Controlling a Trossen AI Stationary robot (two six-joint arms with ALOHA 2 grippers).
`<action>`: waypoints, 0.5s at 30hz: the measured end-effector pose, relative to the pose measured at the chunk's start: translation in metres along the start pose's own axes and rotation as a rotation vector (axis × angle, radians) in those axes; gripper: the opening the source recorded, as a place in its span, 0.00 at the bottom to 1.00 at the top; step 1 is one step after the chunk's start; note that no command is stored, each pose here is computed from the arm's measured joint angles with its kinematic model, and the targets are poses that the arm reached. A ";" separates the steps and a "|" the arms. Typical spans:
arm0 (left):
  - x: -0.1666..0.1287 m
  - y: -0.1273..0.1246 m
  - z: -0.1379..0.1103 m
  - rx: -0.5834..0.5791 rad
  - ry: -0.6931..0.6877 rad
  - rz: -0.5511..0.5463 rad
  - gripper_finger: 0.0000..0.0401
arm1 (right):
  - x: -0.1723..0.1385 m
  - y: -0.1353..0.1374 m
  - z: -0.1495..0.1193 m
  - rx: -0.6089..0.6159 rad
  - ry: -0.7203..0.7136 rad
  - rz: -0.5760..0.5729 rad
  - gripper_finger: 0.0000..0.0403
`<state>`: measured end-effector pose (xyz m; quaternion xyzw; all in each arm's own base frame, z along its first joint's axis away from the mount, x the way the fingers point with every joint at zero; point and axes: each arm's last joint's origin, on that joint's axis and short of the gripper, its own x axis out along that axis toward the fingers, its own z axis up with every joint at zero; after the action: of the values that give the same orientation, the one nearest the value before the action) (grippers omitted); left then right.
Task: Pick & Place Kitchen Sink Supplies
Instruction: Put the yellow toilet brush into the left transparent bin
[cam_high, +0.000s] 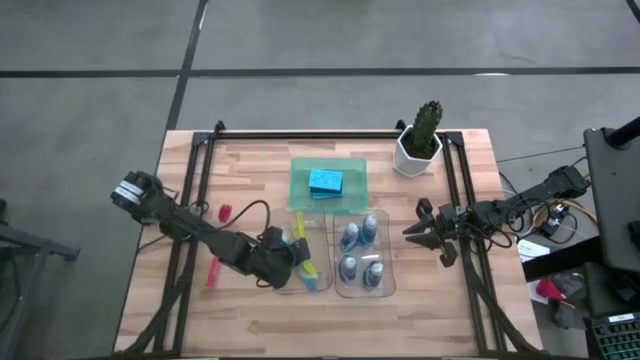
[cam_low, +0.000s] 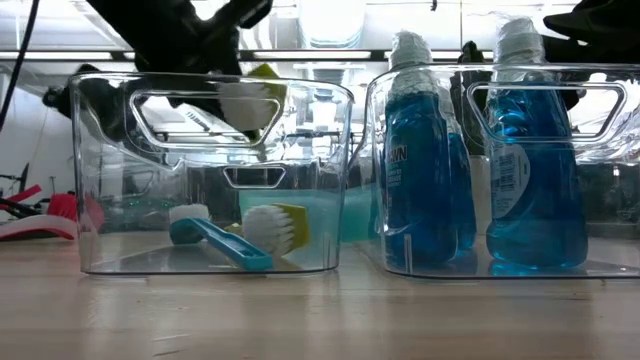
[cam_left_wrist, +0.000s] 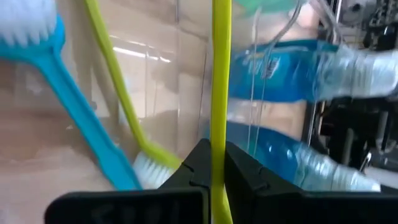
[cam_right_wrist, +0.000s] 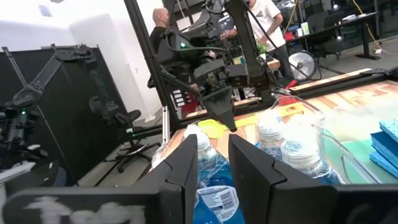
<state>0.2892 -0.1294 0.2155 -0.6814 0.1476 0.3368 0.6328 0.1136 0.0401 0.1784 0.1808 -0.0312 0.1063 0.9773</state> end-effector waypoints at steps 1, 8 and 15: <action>0.001 -0.001 0.002 -0.002 -0.007 -0.001 0.05 | 0.000 0.000 0.000 0.000 0.000 0.000 0.22; 0.011 0.002 0.010 0.013 -0.026 0.060 0.06 | 0.000 0.000 0.000 0.000 0.000 0.000 0.20; 0.015 0.004 0.009 0.014 0.004 0.088 0.08 | 0.000 0.000 0.000 0.000 0.000 0.000 0.17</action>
<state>0.2955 -0.1181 0.2033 -0.6705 0.1810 0.3621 0.6217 0.1136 0.0401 0.1784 0.1809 -0.0312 0.1062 0.9773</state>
